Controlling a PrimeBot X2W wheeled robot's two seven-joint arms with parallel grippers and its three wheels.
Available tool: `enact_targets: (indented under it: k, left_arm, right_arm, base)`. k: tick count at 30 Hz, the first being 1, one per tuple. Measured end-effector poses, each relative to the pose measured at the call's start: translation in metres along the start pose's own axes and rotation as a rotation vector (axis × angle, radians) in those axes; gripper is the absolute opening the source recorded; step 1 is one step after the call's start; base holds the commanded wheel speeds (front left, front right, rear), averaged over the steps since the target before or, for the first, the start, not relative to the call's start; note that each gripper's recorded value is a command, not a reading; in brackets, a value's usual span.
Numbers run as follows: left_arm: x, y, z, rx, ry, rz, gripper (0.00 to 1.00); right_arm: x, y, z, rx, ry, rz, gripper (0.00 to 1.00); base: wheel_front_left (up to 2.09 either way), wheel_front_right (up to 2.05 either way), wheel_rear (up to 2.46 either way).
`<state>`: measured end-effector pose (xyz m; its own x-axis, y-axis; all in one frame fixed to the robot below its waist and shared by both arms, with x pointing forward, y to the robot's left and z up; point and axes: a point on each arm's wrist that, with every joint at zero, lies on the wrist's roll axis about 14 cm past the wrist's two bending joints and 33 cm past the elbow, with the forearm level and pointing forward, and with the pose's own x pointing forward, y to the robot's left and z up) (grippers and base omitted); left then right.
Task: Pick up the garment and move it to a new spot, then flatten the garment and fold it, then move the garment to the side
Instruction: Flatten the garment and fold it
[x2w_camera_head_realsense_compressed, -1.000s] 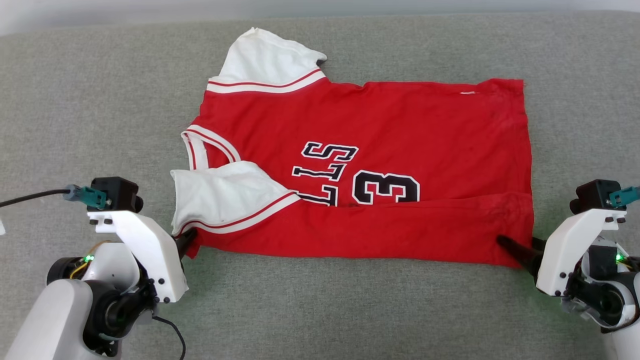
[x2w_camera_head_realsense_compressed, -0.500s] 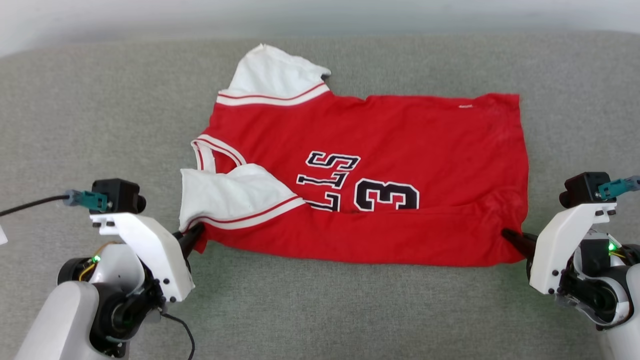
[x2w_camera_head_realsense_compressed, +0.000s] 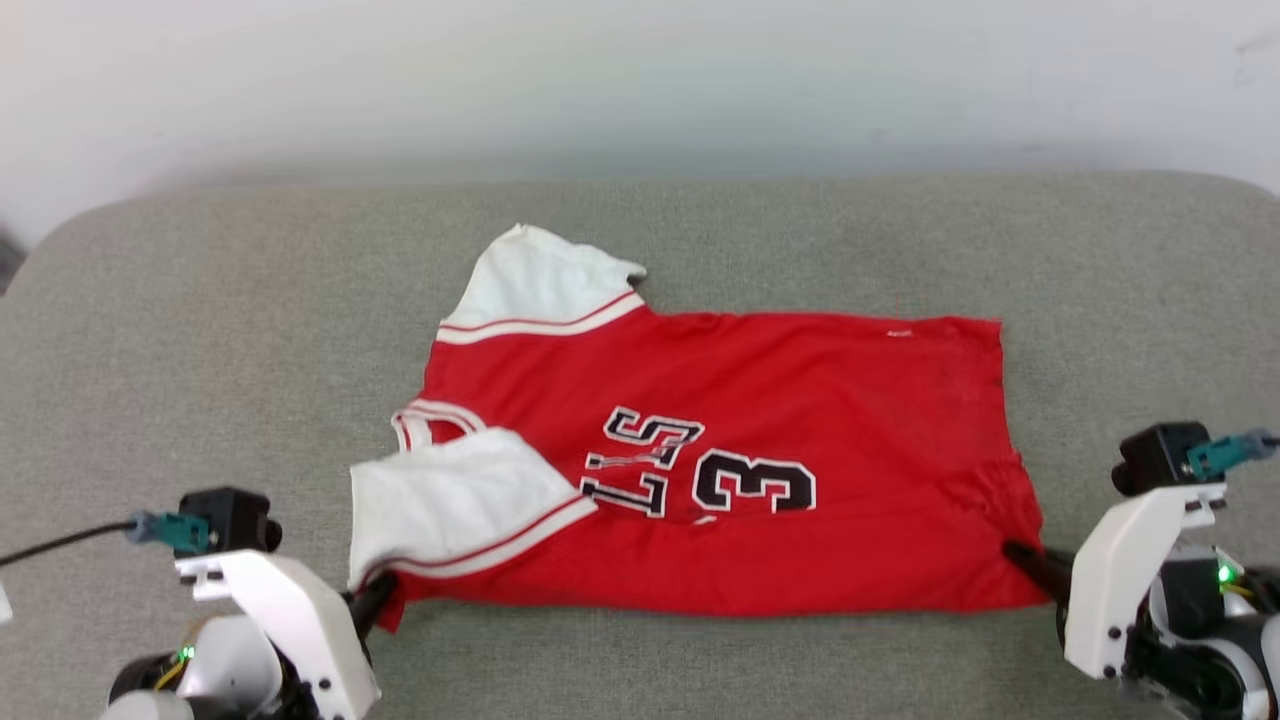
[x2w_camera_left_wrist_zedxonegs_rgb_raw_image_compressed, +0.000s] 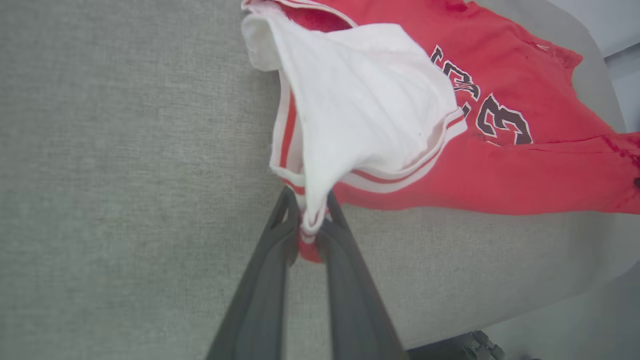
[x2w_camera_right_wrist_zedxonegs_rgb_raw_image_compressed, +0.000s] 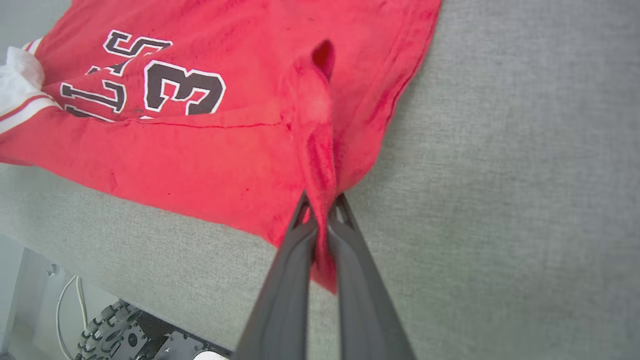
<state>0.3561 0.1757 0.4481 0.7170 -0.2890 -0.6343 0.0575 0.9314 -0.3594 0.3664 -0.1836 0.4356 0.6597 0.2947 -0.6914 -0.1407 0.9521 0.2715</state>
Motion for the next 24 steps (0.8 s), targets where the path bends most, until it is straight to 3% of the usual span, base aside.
enact_targets:
  k: [7, 8, 13, 24]
  left_arm:
    - [-0.006, 0.002, -0.049, -0.093, 0.118, 0.004, 0.00]
    - [-0.003, 0.002, -0.052, -0.110, 0.113, 0.002, 1.00]
    - [0.007, 0.002, -0.035, -0.108, 0.022, 0.006, 1.00]
    - [0.013, -0.019, 0.077, 0.062, -0.398, 0.015, 1.00]
  right_arm:
    - [-0.009, -0.013, -0.036, 0.075, 0.055, -0.044, 0.00]
    - [-0.007, -0.015, -0.042, 0.085, 0.047, -0.052, 1.00]
    - [-0.006, -0.014, -0.034, 0.070, -0.071, -0.058, 1.00]
    - [-0.063, -0.021, 0.061, -0.030, -0.683, -0.142, 1.00]
  base:
    - [0.00, 0.00, 0.00]
    - [0.00, 0.00, 0.00]
    - [0.00, 0.00, 0.00]
    - [0.00, 0.00, 0.00]
